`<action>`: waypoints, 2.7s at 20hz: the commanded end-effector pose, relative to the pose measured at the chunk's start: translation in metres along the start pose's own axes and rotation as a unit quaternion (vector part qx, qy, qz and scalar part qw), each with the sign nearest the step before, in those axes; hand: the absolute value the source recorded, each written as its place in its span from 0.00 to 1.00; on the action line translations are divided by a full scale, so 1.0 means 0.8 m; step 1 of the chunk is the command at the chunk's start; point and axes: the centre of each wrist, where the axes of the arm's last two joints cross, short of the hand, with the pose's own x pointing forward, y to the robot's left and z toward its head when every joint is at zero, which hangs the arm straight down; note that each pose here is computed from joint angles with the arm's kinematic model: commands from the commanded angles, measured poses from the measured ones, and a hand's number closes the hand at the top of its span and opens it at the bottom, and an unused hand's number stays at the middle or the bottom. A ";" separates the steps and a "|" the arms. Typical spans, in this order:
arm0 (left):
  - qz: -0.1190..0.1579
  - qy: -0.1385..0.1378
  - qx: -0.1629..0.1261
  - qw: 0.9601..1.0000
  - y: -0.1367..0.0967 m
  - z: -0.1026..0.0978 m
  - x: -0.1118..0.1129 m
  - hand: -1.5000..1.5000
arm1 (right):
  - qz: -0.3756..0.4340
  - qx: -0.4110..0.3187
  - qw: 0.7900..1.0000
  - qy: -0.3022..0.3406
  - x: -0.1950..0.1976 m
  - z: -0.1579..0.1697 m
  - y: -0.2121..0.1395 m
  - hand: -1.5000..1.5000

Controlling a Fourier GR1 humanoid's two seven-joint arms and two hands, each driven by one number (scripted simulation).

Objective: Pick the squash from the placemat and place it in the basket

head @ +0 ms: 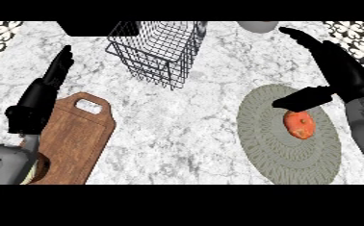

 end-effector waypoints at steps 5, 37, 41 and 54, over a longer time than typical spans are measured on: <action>0.005 -0.003 -0.016 1.000 -0.007 0.001 -0.007 0.50 | 0.162 0.196 0.964 0.072 0.044 0.000 -0.085 0.00; 0.018 -0.008 -0.007 1.000 0.007 0.007 -0.010 0.50 | 0.221 0.334 0.902 0.164 -0.113 0.008 0.000 0.00; 0.010 -0.013 -0.003 1.000 -0.004 0.001 -0.002 0.50 | 0.208 0.318 0.911 0.160 -0.094 -0.013 0.031 0.00; 0.003 -0.005 -0.007 1.000 0.008 0.000 -0.012 0.50 | 0.207 0.301 0.919 0.150 -0.107 -0.007 0.064 0.00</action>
